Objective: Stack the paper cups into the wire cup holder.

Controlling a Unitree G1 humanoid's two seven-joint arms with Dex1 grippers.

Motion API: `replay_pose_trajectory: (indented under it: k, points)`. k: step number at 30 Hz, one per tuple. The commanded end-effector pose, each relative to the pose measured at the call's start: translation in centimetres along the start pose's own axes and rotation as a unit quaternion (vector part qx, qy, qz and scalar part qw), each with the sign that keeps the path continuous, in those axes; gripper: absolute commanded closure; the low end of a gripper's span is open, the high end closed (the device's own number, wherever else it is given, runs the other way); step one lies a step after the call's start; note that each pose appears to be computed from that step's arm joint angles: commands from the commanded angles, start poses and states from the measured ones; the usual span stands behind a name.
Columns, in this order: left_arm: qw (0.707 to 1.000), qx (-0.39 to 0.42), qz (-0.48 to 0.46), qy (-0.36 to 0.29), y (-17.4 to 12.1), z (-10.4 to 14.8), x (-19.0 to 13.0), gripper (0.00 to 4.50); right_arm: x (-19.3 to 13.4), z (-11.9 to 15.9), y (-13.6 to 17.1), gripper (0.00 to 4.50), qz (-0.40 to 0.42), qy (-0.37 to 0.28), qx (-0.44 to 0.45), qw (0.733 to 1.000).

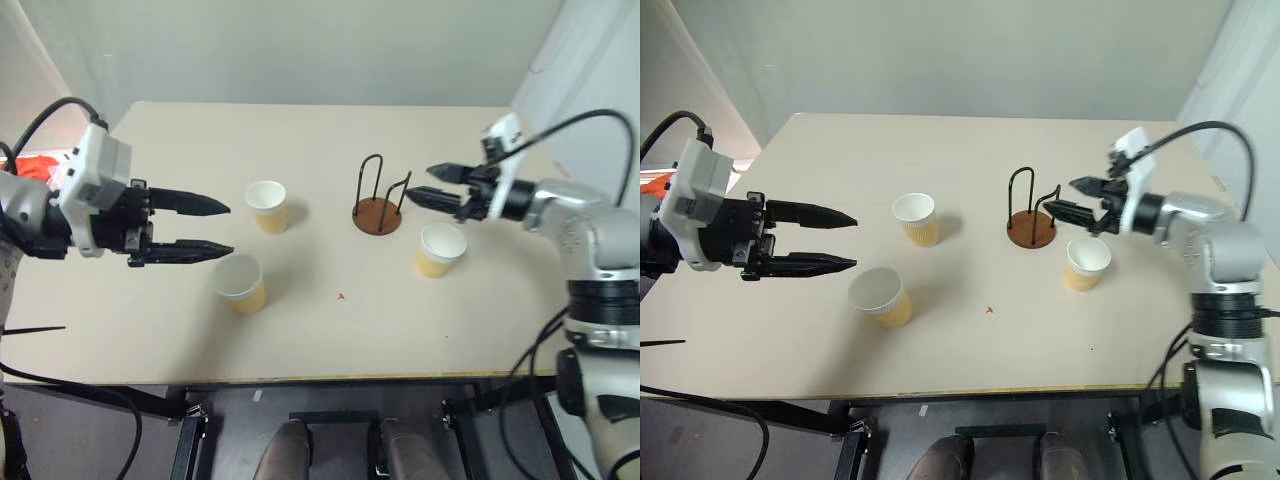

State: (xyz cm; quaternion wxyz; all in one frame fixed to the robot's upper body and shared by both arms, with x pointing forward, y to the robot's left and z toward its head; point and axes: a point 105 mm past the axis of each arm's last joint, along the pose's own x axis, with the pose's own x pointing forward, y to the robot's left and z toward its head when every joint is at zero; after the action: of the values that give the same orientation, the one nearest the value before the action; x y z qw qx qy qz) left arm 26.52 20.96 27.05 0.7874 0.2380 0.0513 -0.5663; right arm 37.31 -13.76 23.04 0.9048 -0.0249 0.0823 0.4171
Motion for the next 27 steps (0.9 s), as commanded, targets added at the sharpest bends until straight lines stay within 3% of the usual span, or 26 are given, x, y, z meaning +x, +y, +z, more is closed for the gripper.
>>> replay_pose_trajectory:
  k: [1, 10, 20, 23, 27]
  points:
    - [1.000, 0.010, 0.020, 0.002, -0.2, 0.3, -0.4, 1.46, 0.1, 0.3, -0.8, 0.13, -0.060, 0.026, 0.017, 0.998]
    - [1.000, -0.004, 0.031, -0.006, -1.1, -0.2, 0.2, 1.46, 2.0, -2.0, -2.1, 0.13, -0.101, 0.049, 0.047, 0.993]
    - [0.999, -0.019, 0.047, -0.005, -1.5, -0.5, 0.2, 1.46, 4.9, -2.1, -3.7, 0.13, -0.128, -0.019, 0.115, 0.985]
    - [0.998, -0.023, 0.051, -0.003, -1.6, -0.7, 0.2, 1.44, 5.2, -1.4, -4.4, 0.70, -0.146, -0.032, 0.118, 0.982]
    - [0.998, -0.025, 0.057, -0.001, -1.7, -0.7, 0.0, 1.44, 5.4, -1.1, -4.1, 2.04, -0.134, -0.029, 0.106, 0.985]
